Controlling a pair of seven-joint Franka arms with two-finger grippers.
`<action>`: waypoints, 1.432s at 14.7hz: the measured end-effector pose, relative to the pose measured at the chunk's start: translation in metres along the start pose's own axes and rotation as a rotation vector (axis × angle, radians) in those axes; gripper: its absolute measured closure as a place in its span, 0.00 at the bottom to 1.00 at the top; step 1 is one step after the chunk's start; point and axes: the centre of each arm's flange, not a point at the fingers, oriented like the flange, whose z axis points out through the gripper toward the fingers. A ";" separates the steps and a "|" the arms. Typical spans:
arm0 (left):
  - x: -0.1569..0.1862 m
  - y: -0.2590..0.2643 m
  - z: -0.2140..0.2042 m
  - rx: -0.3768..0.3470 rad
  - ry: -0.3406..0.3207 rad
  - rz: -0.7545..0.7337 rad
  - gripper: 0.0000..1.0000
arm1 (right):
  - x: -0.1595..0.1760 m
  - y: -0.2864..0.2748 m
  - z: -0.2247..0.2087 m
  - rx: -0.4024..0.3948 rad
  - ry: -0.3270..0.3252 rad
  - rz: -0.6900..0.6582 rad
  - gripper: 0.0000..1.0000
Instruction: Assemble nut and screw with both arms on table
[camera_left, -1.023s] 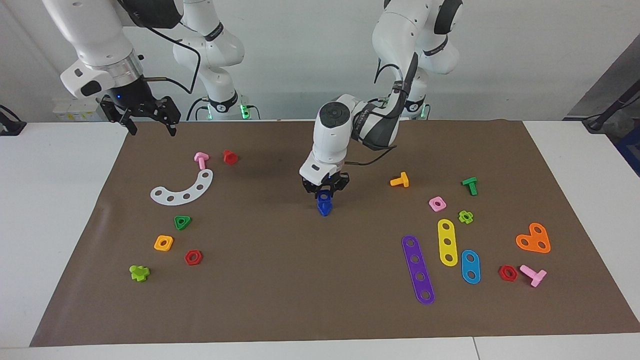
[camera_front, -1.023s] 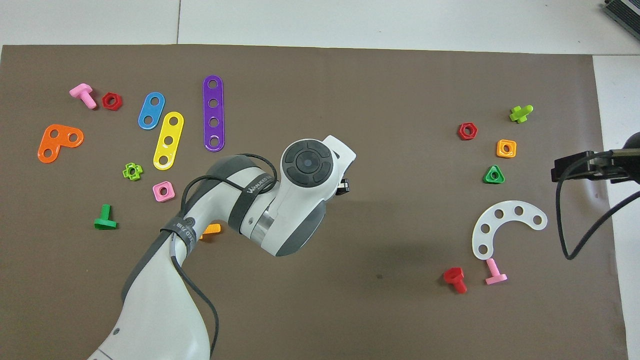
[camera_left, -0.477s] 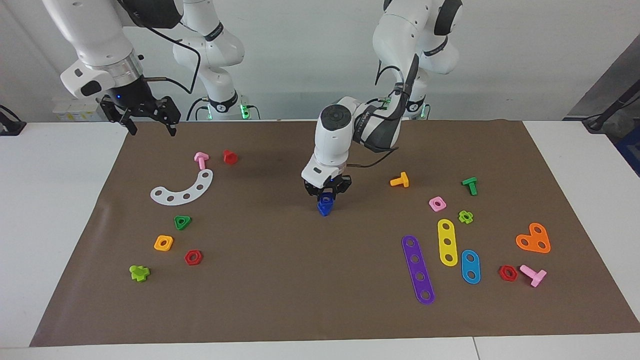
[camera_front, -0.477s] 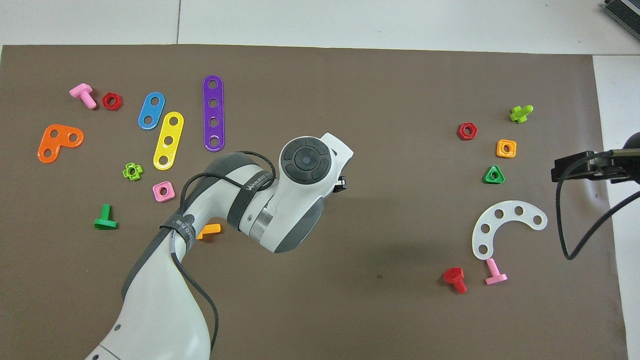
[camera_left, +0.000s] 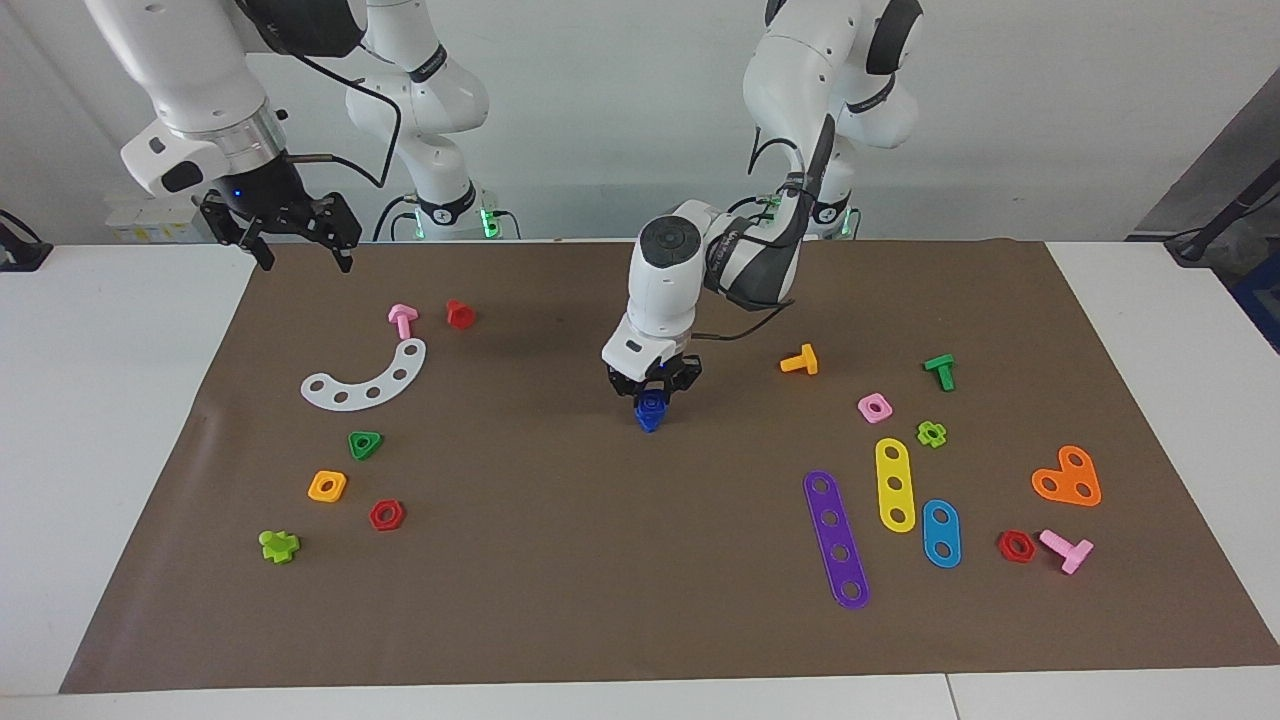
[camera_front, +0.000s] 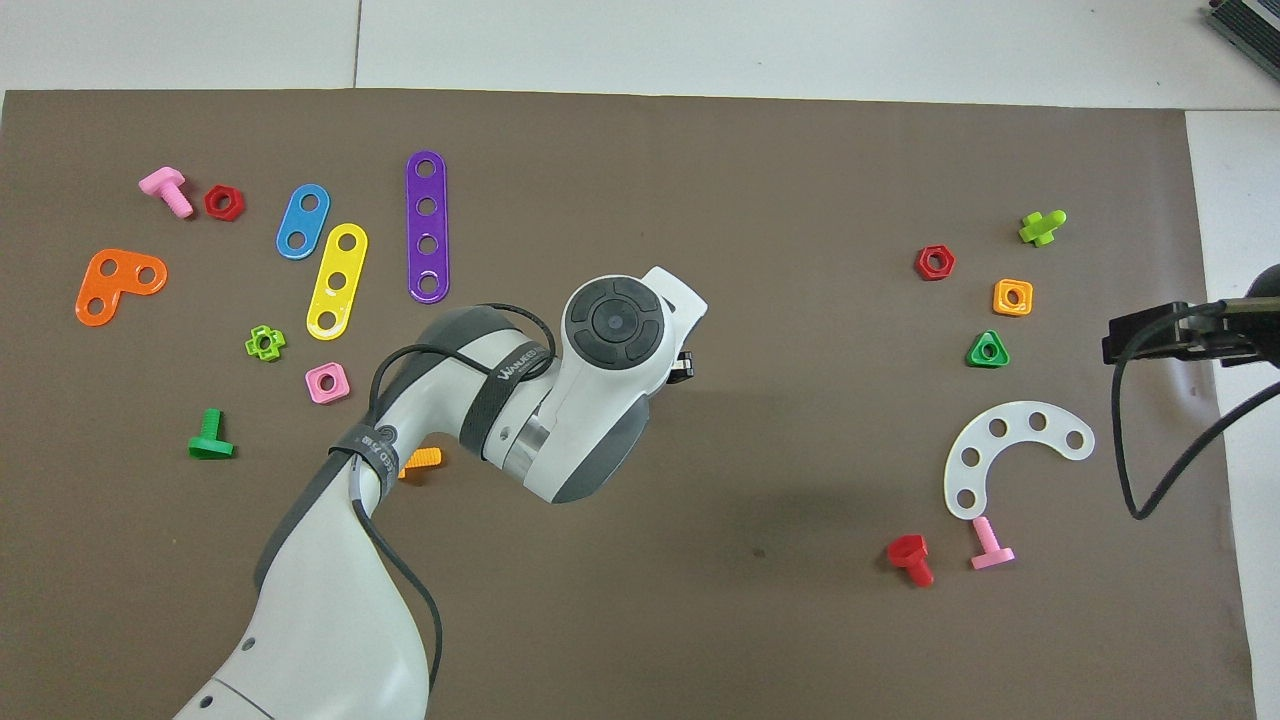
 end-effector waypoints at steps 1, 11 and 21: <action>0.000 0.000 0.000 -0.001 0.002 0.001 0.53 | 0.000 0.000 0.000 0.000 0.000 0.000 0.00; 0.001 0.001 -0.001 -0.005 0.012 0.002 0.22 | 0.000 0.000 0.000 0.000 0.000 0.000 0.00; 0.051 -0.037 -0.074 0.029 -0.022 0.006 0.22 | 0.000 0.000 0.000 0.000 0.000 0.000 0.00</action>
